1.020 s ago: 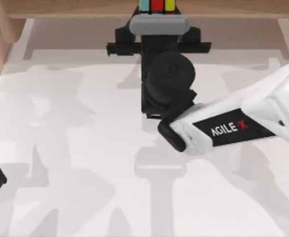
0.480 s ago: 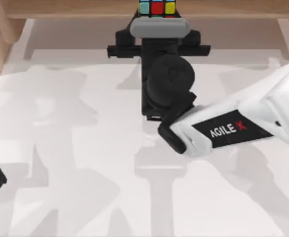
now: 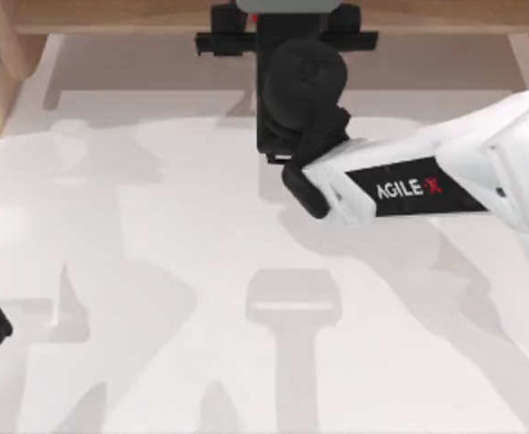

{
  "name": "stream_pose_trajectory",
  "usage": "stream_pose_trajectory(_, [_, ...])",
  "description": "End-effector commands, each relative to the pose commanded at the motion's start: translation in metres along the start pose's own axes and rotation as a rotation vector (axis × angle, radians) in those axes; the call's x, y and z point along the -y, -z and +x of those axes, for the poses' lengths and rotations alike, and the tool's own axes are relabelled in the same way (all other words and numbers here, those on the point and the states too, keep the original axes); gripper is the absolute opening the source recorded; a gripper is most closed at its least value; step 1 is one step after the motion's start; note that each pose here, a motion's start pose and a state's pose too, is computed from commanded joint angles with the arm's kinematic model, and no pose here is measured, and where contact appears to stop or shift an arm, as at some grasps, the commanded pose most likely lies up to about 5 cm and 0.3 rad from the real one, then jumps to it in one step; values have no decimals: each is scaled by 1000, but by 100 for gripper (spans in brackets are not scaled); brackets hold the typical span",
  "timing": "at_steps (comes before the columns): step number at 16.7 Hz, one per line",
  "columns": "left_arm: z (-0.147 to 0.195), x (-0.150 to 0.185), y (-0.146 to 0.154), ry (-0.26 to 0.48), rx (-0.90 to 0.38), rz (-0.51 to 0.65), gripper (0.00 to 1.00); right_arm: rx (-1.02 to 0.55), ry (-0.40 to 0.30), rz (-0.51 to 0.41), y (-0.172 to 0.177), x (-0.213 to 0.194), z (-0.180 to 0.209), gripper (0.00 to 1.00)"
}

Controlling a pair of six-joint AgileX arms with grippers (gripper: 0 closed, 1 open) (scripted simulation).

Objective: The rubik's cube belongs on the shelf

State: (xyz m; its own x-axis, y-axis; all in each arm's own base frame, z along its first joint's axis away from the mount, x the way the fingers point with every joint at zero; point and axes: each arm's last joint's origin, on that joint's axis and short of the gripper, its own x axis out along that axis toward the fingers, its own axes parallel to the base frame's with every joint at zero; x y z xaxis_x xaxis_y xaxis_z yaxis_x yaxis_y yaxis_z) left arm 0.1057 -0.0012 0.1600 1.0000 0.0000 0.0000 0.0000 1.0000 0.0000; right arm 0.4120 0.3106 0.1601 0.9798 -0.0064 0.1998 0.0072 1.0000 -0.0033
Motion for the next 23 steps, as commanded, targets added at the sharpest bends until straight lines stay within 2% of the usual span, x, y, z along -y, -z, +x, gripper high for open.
stream_pose_trajectory(5, [0,0,0,0,0,0,100,-1,3,0,8,1,36,0])
stream_pose_trajectory(11, [0,0,0,0,0,0,100,-2,4,0,11,1,41,0])
stream_pose_trajectory(23, [0,0,0,0,0,0,100,-2,4,0,11,1,41,90])
